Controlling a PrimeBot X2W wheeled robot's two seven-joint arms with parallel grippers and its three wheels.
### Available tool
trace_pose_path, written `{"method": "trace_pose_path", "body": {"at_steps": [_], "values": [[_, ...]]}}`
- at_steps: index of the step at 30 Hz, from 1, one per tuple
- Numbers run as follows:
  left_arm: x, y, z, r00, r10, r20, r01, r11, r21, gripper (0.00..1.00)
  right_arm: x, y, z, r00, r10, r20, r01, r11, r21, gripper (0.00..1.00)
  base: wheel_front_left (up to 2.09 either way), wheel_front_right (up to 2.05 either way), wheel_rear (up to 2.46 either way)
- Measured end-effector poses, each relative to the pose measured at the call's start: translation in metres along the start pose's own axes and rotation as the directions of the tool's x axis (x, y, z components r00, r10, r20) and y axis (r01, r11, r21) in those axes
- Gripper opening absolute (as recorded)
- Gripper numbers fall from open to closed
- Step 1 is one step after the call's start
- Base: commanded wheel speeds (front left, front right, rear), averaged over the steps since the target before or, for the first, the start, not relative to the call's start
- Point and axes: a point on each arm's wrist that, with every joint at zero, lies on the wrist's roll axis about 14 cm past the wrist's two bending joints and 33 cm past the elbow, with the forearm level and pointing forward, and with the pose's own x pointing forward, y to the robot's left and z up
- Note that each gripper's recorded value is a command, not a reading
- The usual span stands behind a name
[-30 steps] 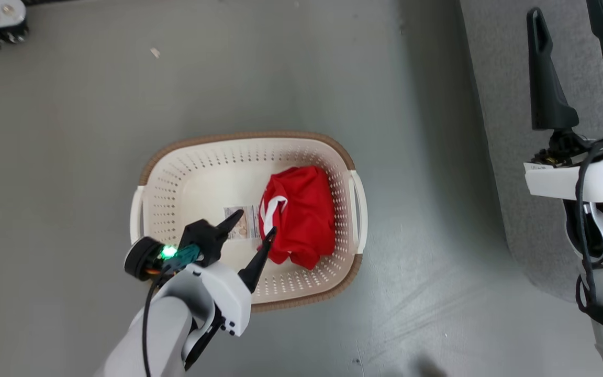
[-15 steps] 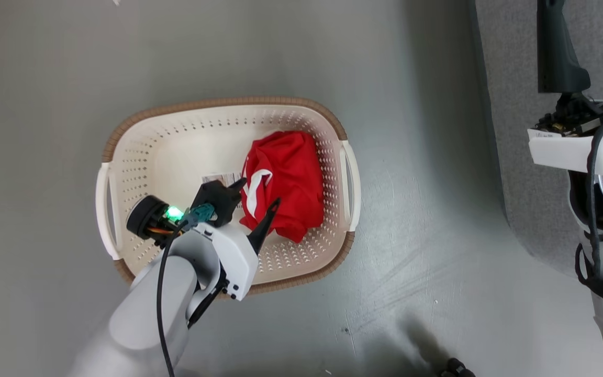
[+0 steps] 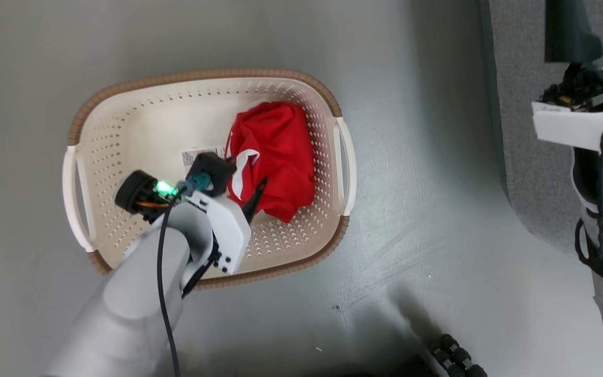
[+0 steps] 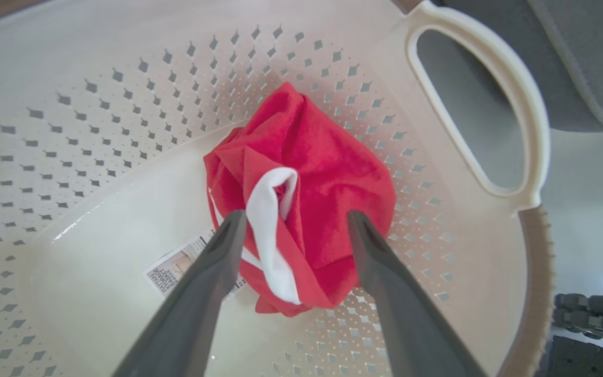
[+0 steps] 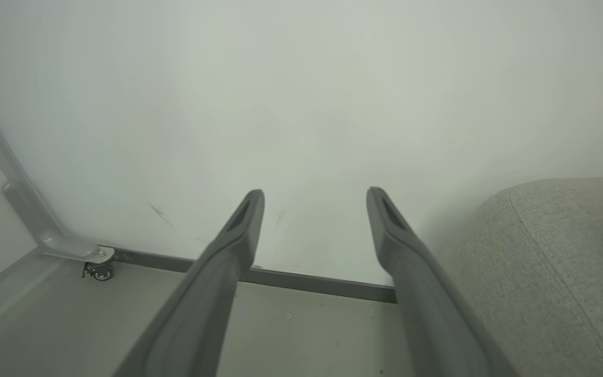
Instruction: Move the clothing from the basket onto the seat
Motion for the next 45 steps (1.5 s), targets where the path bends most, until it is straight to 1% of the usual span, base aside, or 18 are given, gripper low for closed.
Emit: {"method": "trace_pose_path", "body": {"at_steps": [10, 13, 14, 15, 16, 17, 21, 26, 29, 37, 45], "values": [[0.021, 0.014, -0.011, 0.999, 0.016, -0.041, -0.016, 1.0, -0.007, 1.0, 0.0, -0.004, -0.022, 0.999, -0.005, -0.036, 0.004, 1.0, -0.004, 1.0, 0.0, 0.0, 0.0], [0.027, 0.017, -0.013, 0.999, 0.023, -0.049, -0.023, 1.0, 0.013, 1.0, -0.001, -0.005, -0.028, 0.999, -0.007, -0.046, 0.007, 1.0, -0.004, 1.0, 0.0, 0.0, 0.0], [0.029, 0.018, -0.013, 0.998, 0.023, -0.05, -0.022, 1.0, 0.017, 0.98, 0.0, -0.005, -0.029, 0.999, -0.007, -0.047, 0.007, 1.0, -0.005, 1.0, 0.0, 0.0, 0.0], [0.031, 0.019, -0.014, 0.998, 0.025, -0.05, -0.024, 1.0, 0.017, 0.73, 0.001, -0.005, -0.03, 0.999, -0.007, -0.044, 0.006, 1.0, -0.006, 1.0, 0.0, 0.0, 0.0], [0.032, 0.02, -0.014, 0.998, 0.026, -0.052, -0.026, 1.0, 0.017, 0.32, 0.003, -0.005, -0.03, 0.999, -0.006, -0.041, 0.005, 1.0, -0.007, 1.0, 0.0, 0.0, 0.0], [0.034, 0.021, -0.014, 0.998, 0.027, -0.052, -0.026, 1.0, 0.017, 0.0, 0.004, -0.006, -0.031, 0.999, -0.005, -0.04, 0.005, 1.0, -0.008, 1.0, 0.0, 0.0, 0.0], [0.038, 0.022, -0.014, 0.999, 0.024, -0.037, -0.023, 1.0, 0.018, 0.0, 0.006, -0.006, -0.034, 0.999, -0.004, -0.041, 0.004, 1.0, -0.01, 1.0, 0.0, 0.0, 0.0], [0.036, 0.027, -0.008, 0.999, 0.043, -0.003, -0.043, 0.999, -0.022, 0.0, 0.006, -0.006, -0.037, 0.999, -0.008, -0.048, 0.008, 1.0, -0.002, 1.0, 0.0, 0.0, 0.0], [0.035, 0.029, -0.003, 0.998, 0.052, 0.018, -0.051, 0.998, -0.047, 0.0, 0.007, -0.005, -0.036, 0.999, -0.008, -0.045, 0.008, 1.0, -0.001, 1.0, 0.0, 0.0, 0.0], [0.027, 0.031, 0.013, 0.995, 0.069, 0.079, -0.065, 0.996, -0.054, 0.0, 0.01, -0.004, -0.027, 1.0, -0.004, -0.025, 0.004, 1.0, 0.001, 1.0, 0.0, 0.0, 0.0], [0.012, 0.036, 0.045, 0.973, 0.102, 0.209, -0.091, 0.994, -0.062, 0.0, 0.014, -0.002, -0.013, 1.0, 0.009, 0.002, -0.009, 1.0, -0.007, 1.0, 0.0, 0.0, 0.0]]}}
